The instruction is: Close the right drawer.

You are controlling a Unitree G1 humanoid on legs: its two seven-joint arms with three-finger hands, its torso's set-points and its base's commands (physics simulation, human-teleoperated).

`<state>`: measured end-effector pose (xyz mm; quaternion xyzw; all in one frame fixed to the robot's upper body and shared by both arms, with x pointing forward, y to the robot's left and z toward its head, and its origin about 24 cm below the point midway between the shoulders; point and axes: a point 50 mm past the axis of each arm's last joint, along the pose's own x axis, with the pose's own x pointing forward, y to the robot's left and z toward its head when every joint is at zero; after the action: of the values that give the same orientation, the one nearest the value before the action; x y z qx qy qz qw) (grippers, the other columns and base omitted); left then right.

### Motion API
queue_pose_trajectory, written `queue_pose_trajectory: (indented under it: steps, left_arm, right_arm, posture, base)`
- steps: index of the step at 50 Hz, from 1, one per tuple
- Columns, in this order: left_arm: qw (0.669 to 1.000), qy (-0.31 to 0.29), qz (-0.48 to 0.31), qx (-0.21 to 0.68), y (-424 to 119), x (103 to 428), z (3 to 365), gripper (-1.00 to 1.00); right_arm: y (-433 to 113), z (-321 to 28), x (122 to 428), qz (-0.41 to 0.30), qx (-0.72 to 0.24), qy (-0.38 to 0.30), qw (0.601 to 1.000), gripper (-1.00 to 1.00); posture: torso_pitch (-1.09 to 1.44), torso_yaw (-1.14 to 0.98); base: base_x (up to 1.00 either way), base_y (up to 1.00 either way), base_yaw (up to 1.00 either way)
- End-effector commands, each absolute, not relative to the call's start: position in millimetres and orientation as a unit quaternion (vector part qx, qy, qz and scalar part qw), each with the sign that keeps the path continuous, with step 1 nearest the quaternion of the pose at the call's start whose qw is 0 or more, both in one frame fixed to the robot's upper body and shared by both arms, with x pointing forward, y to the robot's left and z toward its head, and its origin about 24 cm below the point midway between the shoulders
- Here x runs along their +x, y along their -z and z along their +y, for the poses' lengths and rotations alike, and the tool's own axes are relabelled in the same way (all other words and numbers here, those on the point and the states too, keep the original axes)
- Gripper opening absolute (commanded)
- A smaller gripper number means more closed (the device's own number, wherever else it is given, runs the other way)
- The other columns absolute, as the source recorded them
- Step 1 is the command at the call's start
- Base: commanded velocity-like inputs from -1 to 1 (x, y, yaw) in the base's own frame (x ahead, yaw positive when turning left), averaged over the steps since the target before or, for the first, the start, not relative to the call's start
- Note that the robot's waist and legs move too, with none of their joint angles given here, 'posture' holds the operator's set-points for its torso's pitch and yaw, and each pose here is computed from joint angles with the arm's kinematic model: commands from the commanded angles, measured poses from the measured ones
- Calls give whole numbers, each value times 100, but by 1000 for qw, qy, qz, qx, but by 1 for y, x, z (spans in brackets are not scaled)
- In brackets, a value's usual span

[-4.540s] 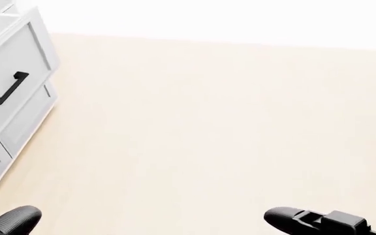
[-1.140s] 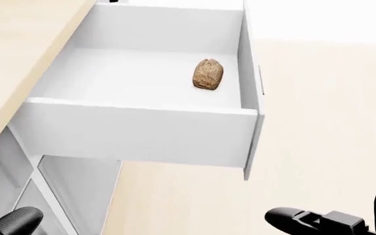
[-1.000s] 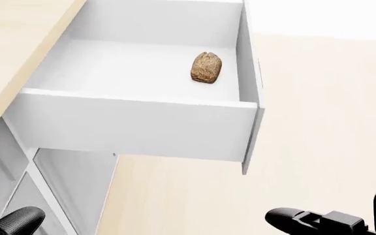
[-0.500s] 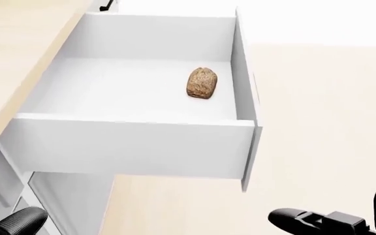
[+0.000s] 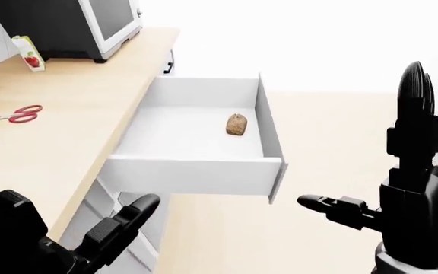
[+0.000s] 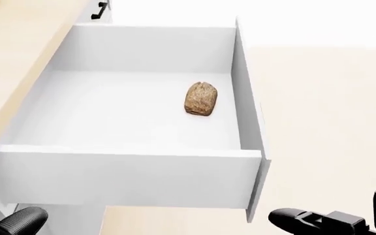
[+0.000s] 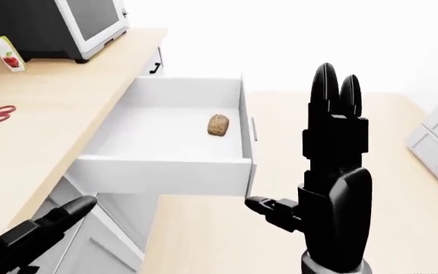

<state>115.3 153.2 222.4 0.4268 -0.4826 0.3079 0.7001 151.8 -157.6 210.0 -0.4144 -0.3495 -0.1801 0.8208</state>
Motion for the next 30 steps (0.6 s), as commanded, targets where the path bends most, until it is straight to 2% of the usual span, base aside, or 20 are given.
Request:
queue_pose_trajectory:
  steps: [1,30]
  left_arm:
    - [685,-319,-504,418,-229,108,152,100]
    - [689,-316,-503,415,-229,109,152,100]
  right_arm:
    - [-220,-154,144,-387,-406,186,806,100]
    - [-219,-153,143,-394,-403,178,807,100]
  posture:
    - [0,0]
    - [0,0]
  base:
    - [25,0,0]
    - [22,0,0]
